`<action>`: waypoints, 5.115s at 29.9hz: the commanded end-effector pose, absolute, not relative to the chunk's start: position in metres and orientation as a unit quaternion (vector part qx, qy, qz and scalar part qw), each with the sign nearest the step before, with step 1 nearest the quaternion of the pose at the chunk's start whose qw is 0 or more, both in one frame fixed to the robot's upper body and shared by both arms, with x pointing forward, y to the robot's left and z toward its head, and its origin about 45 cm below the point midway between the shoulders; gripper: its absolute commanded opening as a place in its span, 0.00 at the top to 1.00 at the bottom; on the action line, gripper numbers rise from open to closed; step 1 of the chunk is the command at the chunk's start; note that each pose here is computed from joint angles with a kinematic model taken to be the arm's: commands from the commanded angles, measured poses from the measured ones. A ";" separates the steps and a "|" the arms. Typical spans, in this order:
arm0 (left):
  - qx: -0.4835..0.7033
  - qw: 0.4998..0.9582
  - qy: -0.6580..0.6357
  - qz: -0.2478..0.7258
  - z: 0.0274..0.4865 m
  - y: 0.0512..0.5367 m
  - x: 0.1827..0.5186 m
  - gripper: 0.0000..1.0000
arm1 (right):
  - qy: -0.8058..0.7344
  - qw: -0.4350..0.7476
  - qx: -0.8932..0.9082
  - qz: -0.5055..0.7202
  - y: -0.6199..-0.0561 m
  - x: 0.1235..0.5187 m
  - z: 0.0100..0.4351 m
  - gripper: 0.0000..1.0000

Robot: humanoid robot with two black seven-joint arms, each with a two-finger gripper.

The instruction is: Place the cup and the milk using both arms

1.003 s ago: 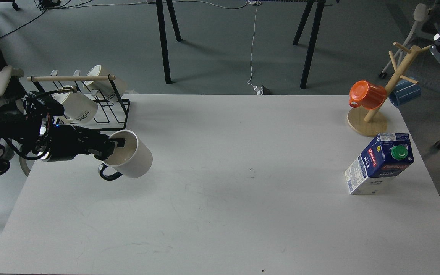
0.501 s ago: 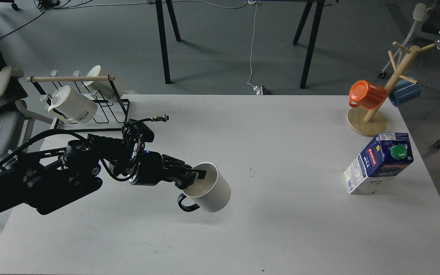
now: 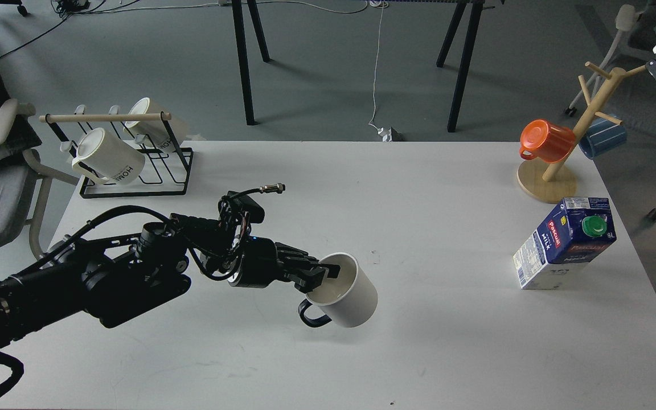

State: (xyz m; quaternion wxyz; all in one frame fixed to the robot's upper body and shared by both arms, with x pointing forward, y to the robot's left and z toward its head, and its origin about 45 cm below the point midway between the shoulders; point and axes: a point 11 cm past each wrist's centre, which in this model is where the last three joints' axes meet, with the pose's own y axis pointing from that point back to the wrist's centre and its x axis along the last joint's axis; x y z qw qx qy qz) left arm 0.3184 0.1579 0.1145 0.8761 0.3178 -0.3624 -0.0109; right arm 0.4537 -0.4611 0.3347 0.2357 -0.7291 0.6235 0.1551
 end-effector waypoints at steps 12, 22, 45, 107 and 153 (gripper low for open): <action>0.329 0.873 -0.360 0.016 0.098 0.164 0.322 0.83 | 0.623 0.237 -0.729 0.155 -0.461 0.454 0.335 0.01; 0.334 0.873 -0.357 0.017 0.098 0.170 0.322 0.72 | 0.625 0.235 -0.728 0.156 -0.462 0.453 0.333 0.01; 0.232 0.930 -0.207 0.193 0.205 0.240 0.380 0.12 | 0.622 0.244 -0.729 0.149 -0.464 0.453 0.344 0.01; -0.078 0.810 0.019 0.582 0.281 0.442 0.401 0.10 | 0.619 0.200 -0.392 0.651 -0.394 0.181 0.091 0.01; -0.055 0.807 0.042 0.586 0.252 0.445 0.386 0.08 | 0.619 0.262 -0.413 0.615 -0.403 0.217 0.109 0.01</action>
